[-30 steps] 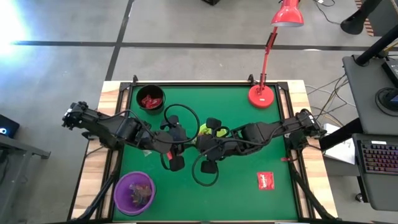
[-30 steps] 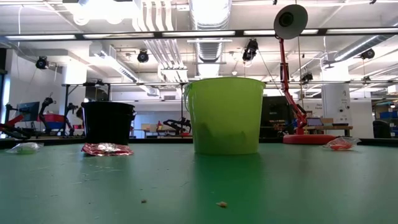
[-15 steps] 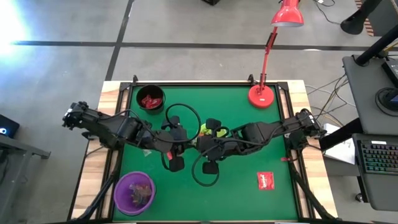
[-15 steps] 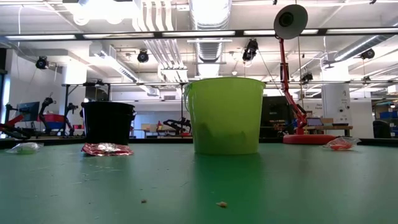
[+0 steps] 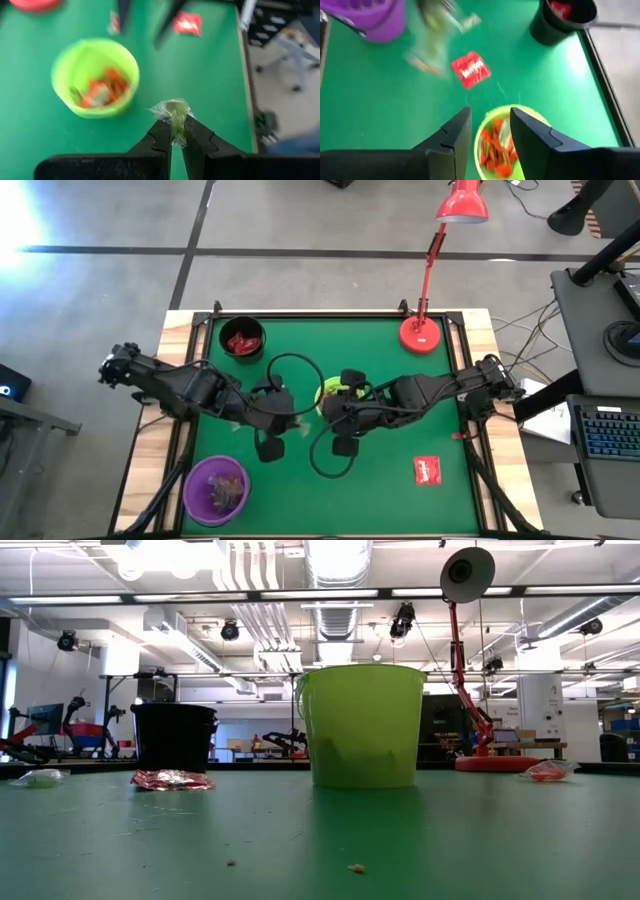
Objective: Sort candy
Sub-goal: Put the green gummy into the purple bucket
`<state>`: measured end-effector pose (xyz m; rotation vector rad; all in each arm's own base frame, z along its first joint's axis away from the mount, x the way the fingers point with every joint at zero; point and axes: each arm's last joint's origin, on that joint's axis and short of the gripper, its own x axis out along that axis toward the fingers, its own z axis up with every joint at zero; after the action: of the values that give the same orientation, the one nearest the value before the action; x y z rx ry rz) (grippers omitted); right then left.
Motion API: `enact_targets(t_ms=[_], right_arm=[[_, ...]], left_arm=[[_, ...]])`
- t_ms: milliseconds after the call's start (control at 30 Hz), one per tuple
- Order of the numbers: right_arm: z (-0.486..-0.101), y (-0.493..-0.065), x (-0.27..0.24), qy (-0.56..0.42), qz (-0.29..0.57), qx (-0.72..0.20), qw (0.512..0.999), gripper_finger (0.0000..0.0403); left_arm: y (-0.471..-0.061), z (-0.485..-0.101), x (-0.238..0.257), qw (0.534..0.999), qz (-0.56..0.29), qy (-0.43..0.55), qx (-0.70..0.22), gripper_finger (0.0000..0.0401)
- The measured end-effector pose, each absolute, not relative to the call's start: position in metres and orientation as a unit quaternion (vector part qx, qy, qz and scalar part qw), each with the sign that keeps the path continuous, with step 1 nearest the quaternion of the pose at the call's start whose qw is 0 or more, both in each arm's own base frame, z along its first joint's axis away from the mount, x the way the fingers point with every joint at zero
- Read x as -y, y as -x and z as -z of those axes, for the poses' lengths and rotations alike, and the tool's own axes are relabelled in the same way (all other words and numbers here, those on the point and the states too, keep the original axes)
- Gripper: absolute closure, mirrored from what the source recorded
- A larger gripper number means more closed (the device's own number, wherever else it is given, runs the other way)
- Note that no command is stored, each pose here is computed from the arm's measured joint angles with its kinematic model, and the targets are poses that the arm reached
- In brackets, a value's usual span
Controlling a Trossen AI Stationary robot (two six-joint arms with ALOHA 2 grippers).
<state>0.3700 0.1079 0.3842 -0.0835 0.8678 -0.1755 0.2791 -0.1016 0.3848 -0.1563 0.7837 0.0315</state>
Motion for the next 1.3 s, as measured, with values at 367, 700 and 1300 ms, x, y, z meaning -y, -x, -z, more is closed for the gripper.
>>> enact_targets(t_ms=[367, 700, 1300], right_arm=[[-0.375, -0.358, -0.104, 0.032, 0.114, -0.483, 0.867, 0.0278], [-0.375, -0.358, -0.104, 0.032, 0.114, -0.484, 0.867, 0.0273], [-0.375, -0.358, -0.104, 0.033, 0.115, -0.483, 0.867, 0.0279]], left_arm=[[-0.241, -0.368, 0.136, 0.830, 0.038, 0.134, -0.539, 0.0396], [-0.203, -0.361, 0.178, 0.783, 0.021, 0.180, -0.595, 0.0397], [-0.171, -0.290, 0.199, 0.699, -0.099, 0.215, -0.675, 0.0383]])
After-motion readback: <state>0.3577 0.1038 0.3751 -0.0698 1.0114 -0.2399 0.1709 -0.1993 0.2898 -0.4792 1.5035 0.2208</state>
